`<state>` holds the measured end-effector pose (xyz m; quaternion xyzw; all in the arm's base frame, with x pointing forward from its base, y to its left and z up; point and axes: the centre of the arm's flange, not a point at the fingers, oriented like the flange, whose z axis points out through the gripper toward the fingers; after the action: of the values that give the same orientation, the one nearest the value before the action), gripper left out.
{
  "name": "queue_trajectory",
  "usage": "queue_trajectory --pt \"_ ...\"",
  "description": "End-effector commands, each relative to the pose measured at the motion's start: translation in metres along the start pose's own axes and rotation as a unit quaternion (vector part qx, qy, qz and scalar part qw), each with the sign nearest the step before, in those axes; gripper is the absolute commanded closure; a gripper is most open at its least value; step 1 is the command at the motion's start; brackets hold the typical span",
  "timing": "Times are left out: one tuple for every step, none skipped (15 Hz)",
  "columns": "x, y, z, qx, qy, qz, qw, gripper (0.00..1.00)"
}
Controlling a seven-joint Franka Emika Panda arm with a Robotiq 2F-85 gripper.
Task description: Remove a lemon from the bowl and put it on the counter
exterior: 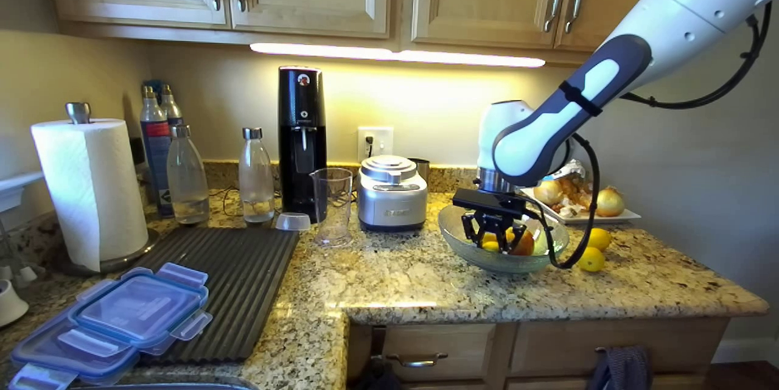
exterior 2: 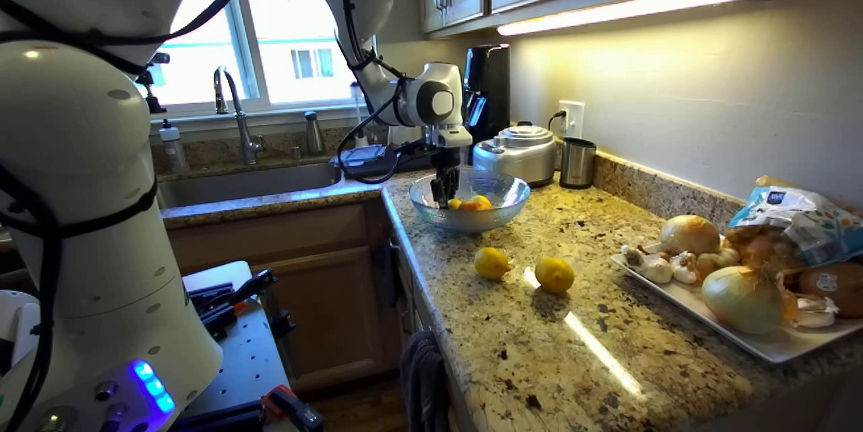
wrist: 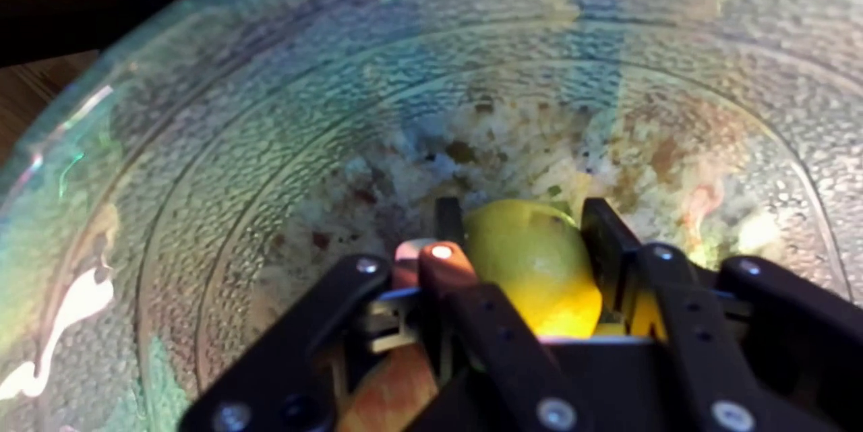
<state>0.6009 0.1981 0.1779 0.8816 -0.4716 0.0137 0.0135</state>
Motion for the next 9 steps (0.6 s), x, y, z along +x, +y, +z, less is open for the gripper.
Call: queue_trajectory --pt "-0.005 0.013 -0.026 0.009 0.011 -0.026 0.9996 0.78" --pt "-0.006 0.014 -0.032 0.013 0.016 -0.031 0.9993 0.78" --pt "-0.007 0.014 -0.039 0.016 0.018 -0.039 0.9989 0.78" --pt "-0.008 0.014 -0.045 0.019 0.019 -0.045 0.9986 0.78" --pt "-0.008 0.015 -0.054 0.023 0.024 -0.051 0.9982 0.78" --pt "-0.008 0.016 -0.061 0.025 0.029 -0.055 0.9977 0.78" --pt "-0.007 0.017 -0.07 0.026 0.038 -0.057 0.9973 0.78" --pt "-0.005 0.019 -0.078 0.027 0.047 -0.058 0.9968 0.78" --pt "-0.002 0.022 -0.086 0.028 0.056 -0.057 0.9964 0.78"
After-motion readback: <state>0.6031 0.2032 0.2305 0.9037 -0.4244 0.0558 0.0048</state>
